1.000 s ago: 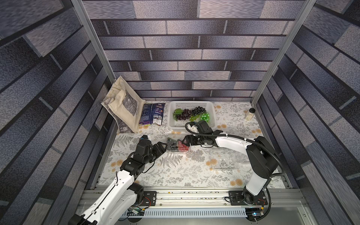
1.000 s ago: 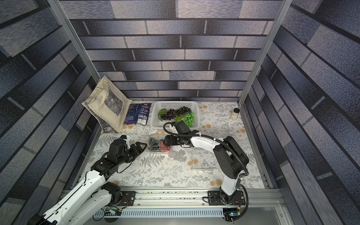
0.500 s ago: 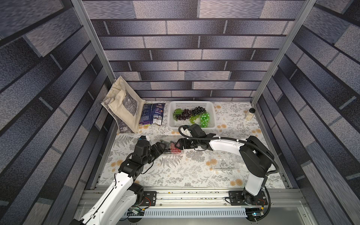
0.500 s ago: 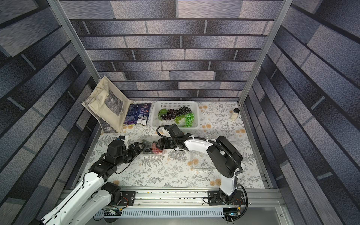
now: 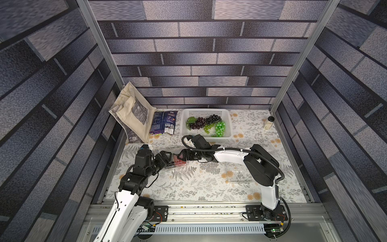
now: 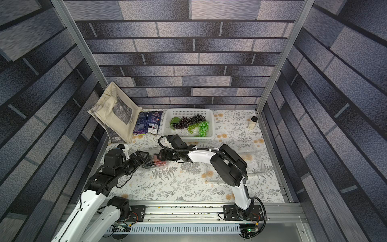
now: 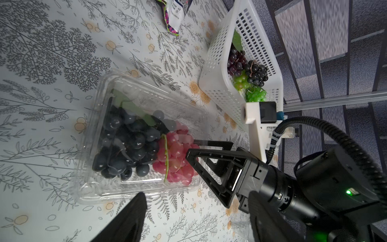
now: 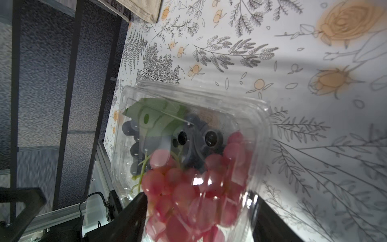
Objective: Pack grapes into containers
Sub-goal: Move the packing box to the center of the board.
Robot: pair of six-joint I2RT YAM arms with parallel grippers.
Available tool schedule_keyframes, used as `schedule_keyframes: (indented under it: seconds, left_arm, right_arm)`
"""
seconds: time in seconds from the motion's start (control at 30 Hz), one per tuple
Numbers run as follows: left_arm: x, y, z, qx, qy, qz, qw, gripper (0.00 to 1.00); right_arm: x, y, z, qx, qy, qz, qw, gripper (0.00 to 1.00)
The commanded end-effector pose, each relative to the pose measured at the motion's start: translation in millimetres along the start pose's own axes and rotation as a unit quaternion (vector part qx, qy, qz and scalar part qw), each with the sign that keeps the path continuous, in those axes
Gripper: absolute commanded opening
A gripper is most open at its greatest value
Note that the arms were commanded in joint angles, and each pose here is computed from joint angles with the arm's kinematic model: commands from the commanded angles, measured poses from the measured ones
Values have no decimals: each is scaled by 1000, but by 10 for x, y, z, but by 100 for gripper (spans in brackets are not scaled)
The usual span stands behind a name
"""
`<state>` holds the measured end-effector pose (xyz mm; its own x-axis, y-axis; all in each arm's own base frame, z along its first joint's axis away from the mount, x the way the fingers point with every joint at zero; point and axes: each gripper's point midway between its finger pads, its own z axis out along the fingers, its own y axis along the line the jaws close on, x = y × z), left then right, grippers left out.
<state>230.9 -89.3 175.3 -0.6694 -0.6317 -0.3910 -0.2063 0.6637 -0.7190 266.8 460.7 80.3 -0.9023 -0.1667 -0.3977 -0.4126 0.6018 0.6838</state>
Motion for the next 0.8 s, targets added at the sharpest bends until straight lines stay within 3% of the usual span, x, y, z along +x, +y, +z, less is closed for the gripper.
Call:
schedule_keyframes:
  seconds: [0.0, 0.3, 0.57, 0.77]
  left_arm:
    - [63, 43, -59, -6, 17, 4, 1000, 79]
    - [93, -82, 20, 10, 34, 25, 999, 79]
    - [407, -465, 367, 18, 70, 103, 992, 79]
    - [694, -784, 783, 29, 107, 139, 984, 79]
  right_arm:
    - [-96, 202, 49, -28, -18, 3, 999, 76]
    - [-120, -102, -359, 32, -38, 2, 999, 80]
    - [-4, -406, -1333, 156, -47, -46, 986, 82]
    - [367, -842, -2123, 282, -29, -43, 958, 83]
